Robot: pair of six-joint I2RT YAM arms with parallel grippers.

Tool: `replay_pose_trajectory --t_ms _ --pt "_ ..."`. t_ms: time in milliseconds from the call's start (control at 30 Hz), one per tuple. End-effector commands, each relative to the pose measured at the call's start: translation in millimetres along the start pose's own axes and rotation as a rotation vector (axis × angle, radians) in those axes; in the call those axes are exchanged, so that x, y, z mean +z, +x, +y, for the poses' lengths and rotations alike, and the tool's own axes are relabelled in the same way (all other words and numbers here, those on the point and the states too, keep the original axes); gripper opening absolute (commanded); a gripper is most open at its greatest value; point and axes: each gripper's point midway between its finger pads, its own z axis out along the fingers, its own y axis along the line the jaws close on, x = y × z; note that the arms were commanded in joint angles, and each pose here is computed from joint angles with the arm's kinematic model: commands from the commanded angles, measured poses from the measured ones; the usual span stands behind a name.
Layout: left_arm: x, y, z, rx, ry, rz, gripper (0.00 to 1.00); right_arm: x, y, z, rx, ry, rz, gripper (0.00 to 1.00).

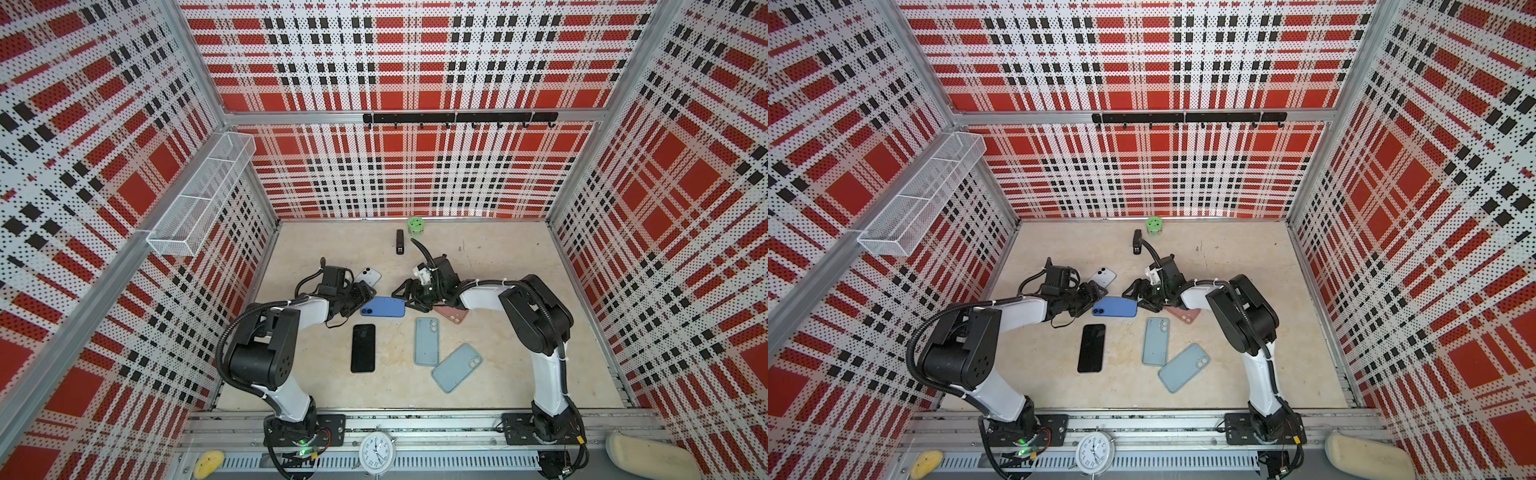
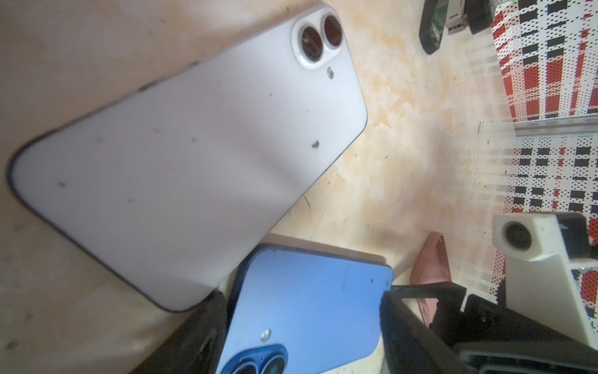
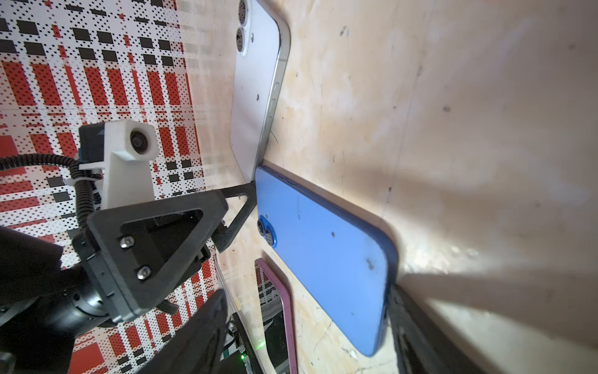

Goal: Put the phone into the phone case

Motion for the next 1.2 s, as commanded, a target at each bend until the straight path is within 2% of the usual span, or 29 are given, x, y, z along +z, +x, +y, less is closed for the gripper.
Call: replay_pose_trajectory --t_ms 0,200,433,800,1033,1167 --pt "9.7 54.9 2.1 -0.058 0.028 0.189 0.77 -15.3 8.4 94.0 -0.186 -0.272 -0.005 0.74" --pt "9.1 57.3 3.6 -0.064 0.035 0.189 0.77 -26.8 4.5 108.1 -0.219 -0.296 -0.047 0.72" --pt "10.0 56.5 2.3 -0.062 0.043 0.189 0.77 -21.6 5.4 96.6 -0.216 -0.259 -0.04 0.72" --pt "11.6 55.8 3.7 -0.074 0.047 0.187 0.76 -12.2 3.4 79.5 -0.188 -0.249 -0.056 0.65" --pt "6.9 51.5 8.8 -0.091 0.044 0.167 0.76 -41.2 -25.4 50.4 -0.147 -0.13 -0.16 0.71" --pt "8.8 47.6 5.0 -0.084 0.05 0.163 0.77 -45.7 -33.8 21.3 -0.16 0.063 -0.153 0.76"
